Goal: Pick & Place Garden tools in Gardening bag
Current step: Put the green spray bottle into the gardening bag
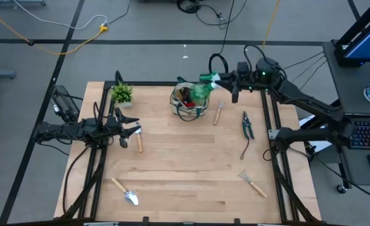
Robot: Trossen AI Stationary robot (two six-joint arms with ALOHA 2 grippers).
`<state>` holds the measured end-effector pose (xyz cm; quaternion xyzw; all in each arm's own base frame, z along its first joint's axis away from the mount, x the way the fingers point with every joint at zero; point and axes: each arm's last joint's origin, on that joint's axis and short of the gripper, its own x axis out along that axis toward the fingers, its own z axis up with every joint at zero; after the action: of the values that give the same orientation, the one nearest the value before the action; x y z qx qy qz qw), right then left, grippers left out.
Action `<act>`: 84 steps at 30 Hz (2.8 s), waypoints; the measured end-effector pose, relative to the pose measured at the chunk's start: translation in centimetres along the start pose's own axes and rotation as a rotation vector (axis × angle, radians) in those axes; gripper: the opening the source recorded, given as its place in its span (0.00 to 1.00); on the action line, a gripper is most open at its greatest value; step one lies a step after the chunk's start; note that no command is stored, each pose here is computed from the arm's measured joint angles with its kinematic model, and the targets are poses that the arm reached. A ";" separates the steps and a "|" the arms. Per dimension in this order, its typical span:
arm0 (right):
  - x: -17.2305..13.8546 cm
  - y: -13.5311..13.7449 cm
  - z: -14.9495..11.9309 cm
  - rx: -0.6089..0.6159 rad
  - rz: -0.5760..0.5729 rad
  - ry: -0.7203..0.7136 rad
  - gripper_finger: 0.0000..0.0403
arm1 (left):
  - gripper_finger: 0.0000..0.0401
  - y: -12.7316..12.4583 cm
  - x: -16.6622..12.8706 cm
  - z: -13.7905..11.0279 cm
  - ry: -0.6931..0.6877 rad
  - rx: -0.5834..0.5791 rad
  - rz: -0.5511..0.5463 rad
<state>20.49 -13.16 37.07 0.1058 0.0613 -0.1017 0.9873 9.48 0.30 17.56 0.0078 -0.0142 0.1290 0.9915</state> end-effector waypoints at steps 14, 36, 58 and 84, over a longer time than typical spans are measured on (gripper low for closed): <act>2.8 -0.9 -1.8 -0.148 0.006 0.091 0.11 | 0.42 0.0 0.0 0.0 0.000 0.000 0.000; 4.3 -2.1 -3.6 -0.213 -0.075 0.204 0.11 | 0.42 0.0 0.0 0.0 0.000 0.000 0.000; 4.7 -1.0 -4.0 -0.319 -0.035 0.234 0.11 | 0.43 0.0 0.0 0.0 0.001 0.001 0.000; 8.4 -1.7 -4.4 -0.320 -0.085 0.469 0.11 | 0.42 0.0 0.0 0.0 0.001 0.001 0.000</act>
<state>27.84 -15.40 31.21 -0.0336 0.3076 -0.1049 0.9451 9.48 0.30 17.55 0.0081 -0.0134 0.1292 0.9915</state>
